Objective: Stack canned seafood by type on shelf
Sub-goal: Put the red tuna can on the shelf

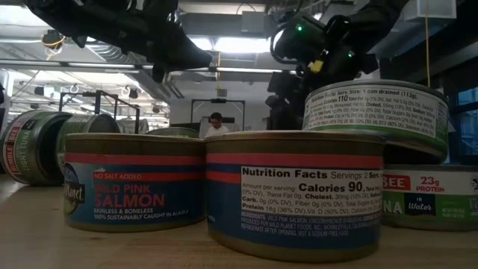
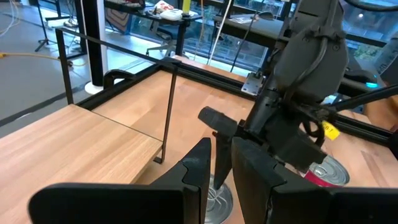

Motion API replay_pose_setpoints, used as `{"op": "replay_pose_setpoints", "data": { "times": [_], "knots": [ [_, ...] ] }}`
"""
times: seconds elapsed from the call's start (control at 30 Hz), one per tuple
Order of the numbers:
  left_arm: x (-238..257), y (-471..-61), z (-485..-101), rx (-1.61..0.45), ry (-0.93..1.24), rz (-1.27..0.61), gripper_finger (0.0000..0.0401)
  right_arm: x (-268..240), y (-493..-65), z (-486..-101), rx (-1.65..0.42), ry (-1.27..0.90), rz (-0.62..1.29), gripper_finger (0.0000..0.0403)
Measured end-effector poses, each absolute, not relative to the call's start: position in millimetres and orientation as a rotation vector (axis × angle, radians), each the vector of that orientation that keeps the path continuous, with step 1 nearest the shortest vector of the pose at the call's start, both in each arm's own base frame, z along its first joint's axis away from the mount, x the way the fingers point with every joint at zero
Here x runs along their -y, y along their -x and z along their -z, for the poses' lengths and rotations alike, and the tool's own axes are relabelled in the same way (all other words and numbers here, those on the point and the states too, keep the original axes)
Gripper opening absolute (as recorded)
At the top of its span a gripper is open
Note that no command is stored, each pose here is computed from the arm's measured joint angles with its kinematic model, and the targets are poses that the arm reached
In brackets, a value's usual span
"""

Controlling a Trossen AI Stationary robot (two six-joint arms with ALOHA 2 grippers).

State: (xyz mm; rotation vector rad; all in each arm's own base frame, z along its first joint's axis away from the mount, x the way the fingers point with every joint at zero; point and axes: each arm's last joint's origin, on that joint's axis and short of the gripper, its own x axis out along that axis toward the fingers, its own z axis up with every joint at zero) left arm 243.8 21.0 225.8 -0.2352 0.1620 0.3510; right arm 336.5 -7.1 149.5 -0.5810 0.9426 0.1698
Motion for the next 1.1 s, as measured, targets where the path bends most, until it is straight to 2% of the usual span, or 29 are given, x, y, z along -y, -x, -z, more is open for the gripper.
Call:
{"op": "replay_pose_setpoints", "data": {
  "times": [0.3,0.53,0.7,1.1],
  "knots": [
    [-21.0,-243.8,-225.7,-0.163,0.234,-0.351,0.006,7.1,-336.5,-148.2,-0.948,0.574,-0.168,0.0148],
    [-21.0,-243.7,-225.6,-0.163,0.235,-0.351,0.006,7.0,-336.6,-148.3,-0.945,0.571,-0.173,0.0104],
    [-21.0,-243.7,-225.6,-0.163,0.235,-0.351,0.006,6.1,-336.8,-148.5,-0.935,0.555,-0.198,0.0092],
    [-21.0,-243.7,-225.5,-0.163,0.237,-0.351,0.006,5.5,-340.9,-151.8,-0.876,0.557,-0.202,0.0091]
  ]
}}
